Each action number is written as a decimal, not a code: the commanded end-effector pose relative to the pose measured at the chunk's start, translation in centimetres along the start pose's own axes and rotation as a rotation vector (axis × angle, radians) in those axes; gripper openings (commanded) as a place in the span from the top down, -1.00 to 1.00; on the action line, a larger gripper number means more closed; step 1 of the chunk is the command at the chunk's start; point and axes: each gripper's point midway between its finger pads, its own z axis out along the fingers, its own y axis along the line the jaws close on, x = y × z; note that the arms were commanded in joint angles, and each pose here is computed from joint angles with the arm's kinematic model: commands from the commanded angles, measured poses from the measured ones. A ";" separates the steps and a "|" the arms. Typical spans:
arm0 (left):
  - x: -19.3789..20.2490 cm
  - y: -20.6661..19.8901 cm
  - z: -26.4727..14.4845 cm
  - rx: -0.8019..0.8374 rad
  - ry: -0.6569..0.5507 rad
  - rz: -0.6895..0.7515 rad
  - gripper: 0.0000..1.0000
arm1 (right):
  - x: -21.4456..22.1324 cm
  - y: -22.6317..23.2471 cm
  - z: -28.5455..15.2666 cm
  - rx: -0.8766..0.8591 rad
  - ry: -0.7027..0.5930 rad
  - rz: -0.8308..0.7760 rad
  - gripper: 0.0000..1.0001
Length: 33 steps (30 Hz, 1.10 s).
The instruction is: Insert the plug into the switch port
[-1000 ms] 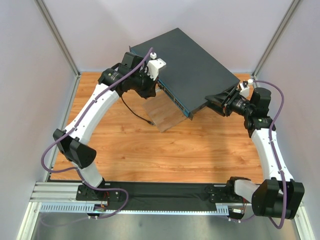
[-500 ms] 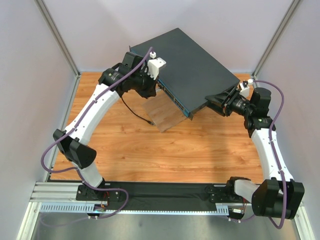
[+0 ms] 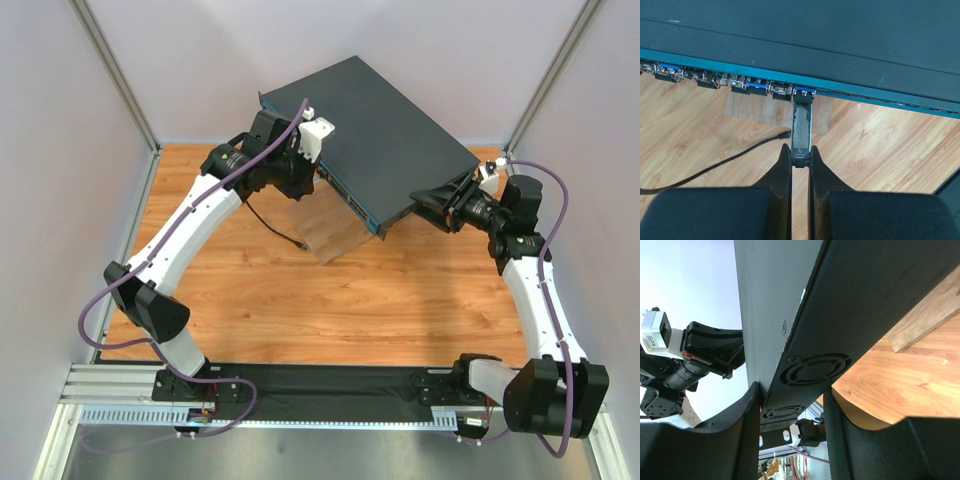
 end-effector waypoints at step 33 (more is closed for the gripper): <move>-5.7 -2.2 0.7 0.028 -0.238 0.200 1.00 | -1.1 1.1 0.8 -0.067 -0.030 -0.320 1.00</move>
